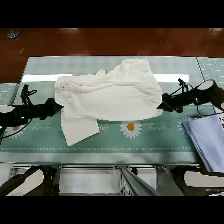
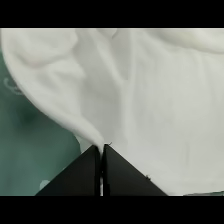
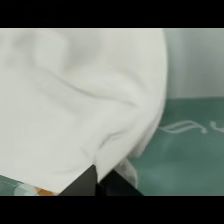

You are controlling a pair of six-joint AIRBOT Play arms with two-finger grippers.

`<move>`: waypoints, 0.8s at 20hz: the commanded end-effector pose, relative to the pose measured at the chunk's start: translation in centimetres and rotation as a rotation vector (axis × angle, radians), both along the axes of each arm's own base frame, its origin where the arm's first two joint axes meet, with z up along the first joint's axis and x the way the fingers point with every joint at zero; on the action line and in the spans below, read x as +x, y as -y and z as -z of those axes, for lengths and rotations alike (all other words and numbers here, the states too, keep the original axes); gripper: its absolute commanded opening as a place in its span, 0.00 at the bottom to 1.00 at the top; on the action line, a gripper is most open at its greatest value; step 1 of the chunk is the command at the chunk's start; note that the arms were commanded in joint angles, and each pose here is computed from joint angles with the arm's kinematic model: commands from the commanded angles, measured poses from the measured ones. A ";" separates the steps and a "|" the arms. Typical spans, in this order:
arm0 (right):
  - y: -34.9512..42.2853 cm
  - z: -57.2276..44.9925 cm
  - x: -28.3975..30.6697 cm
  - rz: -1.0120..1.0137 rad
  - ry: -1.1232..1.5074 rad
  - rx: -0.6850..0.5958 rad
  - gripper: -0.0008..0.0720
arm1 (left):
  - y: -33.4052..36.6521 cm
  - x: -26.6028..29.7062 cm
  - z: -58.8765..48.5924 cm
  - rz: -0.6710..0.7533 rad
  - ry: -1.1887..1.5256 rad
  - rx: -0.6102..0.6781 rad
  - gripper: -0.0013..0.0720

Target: Fold the shirts.

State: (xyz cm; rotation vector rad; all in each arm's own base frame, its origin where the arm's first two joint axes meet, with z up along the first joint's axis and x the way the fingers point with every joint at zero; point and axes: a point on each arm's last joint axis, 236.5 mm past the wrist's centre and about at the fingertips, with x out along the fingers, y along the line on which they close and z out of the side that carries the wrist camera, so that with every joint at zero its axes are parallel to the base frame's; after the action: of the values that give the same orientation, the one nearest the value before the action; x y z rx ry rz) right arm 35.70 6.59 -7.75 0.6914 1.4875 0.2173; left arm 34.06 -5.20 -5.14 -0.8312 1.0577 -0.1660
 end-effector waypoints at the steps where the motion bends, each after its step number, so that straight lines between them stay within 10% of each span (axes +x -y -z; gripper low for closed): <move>1: -0.3 -7.0 4.2 -0.092 0.150 0.008 0.05 | 0.0 2.8 -5.7 0.051 0.125 0.005 0.05; 7: 0.8 -36.1 10.3 -0.109 0.879 -0.158 0.05 | -0.1 6.5 -35.0 0.085 0.795 0.164 0.05; 16: 0.7 -57.7 -7.9 -0.026 1.465 -0.453 0.05 | -2.0 -8.2 -56.0 -0.074 1.234 0.729 0.05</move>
State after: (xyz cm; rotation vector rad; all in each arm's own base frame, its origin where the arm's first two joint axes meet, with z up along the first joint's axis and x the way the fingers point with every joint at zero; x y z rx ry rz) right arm 34.08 6.16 45.96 0.1059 0.2274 0.3542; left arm 31.17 -4.99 46.46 -0.1385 -0.0012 -0.3313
